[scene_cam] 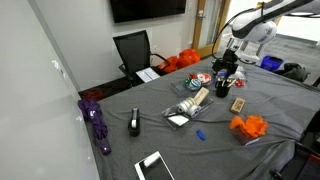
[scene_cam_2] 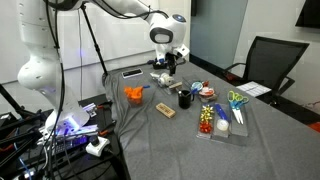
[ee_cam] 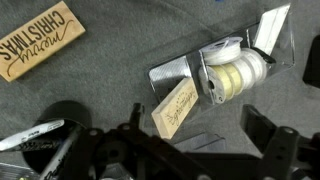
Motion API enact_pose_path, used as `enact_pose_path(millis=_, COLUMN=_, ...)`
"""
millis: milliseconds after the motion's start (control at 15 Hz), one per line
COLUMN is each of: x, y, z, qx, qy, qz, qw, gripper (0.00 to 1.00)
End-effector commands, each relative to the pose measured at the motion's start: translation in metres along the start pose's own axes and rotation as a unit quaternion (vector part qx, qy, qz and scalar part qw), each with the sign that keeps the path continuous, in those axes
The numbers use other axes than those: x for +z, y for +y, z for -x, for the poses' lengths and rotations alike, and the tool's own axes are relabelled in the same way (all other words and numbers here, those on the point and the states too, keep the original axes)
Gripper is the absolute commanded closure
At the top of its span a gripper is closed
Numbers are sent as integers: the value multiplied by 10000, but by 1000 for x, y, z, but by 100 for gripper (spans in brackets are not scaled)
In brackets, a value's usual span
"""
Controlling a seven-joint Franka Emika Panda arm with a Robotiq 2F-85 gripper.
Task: Pick the light wooden rectangular object from the clear container and put it on the table below the dark rectangular wooden object
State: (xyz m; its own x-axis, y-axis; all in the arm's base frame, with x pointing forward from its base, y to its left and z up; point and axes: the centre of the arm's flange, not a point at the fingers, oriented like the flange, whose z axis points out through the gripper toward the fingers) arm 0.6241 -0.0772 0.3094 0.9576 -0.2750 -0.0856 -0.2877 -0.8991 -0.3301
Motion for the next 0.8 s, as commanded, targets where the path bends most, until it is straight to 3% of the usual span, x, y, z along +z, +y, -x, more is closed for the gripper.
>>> enact_pose_path(millis=0, x=21, y=10, z=-35, qx=-352, qy=31, qz=-246, qw=9991, gripper=0)
enact_pose_path(millis=267, x=41, y=18, z=-56, qx=-859, qy=-12, qz=-605, qw=9945, gripper=0)
enact_pose_path(millis=733, x=68, y=42, z=-73, qx=-1267, qy=-202, qz=-375, qw=9910, gripper=0)
